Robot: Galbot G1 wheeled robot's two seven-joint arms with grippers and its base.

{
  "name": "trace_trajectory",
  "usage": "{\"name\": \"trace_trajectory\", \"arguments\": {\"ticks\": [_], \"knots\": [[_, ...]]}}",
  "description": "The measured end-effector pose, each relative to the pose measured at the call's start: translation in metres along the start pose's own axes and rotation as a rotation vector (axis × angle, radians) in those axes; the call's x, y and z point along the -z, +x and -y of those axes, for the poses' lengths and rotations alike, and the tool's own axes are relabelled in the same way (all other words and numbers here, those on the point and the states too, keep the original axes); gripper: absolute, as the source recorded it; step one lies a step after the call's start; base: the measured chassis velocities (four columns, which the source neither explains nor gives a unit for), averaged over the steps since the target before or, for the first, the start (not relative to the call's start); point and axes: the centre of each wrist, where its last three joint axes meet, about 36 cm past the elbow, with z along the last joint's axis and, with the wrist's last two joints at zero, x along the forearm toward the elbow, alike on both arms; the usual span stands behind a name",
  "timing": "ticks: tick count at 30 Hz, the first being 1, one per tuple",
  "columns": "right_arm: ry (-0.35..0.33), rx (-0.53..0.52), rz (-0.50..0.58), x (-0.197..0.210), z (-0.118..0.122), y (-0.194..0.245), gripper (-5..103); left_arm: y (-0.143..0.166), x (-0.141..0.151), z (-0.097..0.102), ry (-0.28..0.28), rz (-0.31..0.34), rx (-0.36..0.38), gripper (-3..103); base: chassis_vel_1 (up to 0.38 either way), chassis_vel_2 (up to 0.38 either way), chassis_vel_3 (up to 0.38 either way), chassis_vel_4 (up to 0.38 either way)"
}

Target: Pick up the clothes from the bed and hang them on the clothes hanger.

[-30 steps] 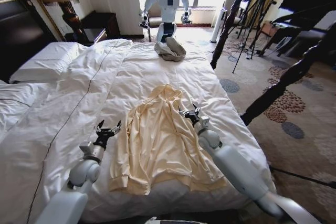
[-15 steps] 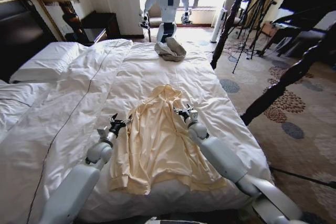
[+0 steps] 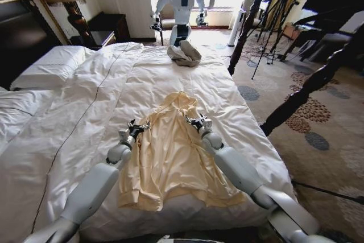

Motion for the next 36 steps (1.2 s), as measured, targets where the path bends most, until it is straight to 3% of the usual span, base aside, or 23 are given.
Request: {"name": "trace_trajectory", "arguments": {"ticks": [5, 10, 16, 21, 22, 27, 36], "knots": [[0.012, 0.009, -0.008, 0.001, -0.002, -0.004, 100, -0.022, 0.004, 0.016, -0.02, -0.001, -0.034, 100, 0.0, 0.0, 0.0, 0.0], [0.019, 0.012, -0.019, -0.002, -0.001, -0.005, 100, -0.043, 0.01, 0.019, -0.034, 0.01, -0.03, 100, 0.0, 0.0, 0.0, 0.0], [0.035, 0.016, -0.048, -0.006, 0.0, -0.007, 100, -0.062, 0.011, 0.004, -0.095, -0.003, -0.014, 100, 0.0, 0.0, 0.0, 0.0], [0.043, 0.025, -0.058, -0.005, -0.002, -0.014, 100, -0.067, 0.008, -0.014, -0.144, -0.068, 0.006, 103, 0.0, 0.0, 0.0, 0.0], [0.055, 0.026, -0.058, -0.005, -0.002, -0.017, 100, -0.067, 0.008, -0.017, -0.163, -0.105, 0.003, 97, 0.0, 0.0, 0.0, 0.0], [0.107, 0.037, -0.053, -0.006, 0.002, -0.02, 100, -0.067, 0.013, -0.019, -0.188, -0.176, -0.012, 92, 0.0, 0.0, 0.0, 0.0], [0.164, 0.053, -0.073, -0.008, 0.0, -0.017, 63, -0.071, 0.019, -0.018, -0.188, -0.196, -0.01, 54, 0.0, 0.0, 0.0, 0.0]]}}
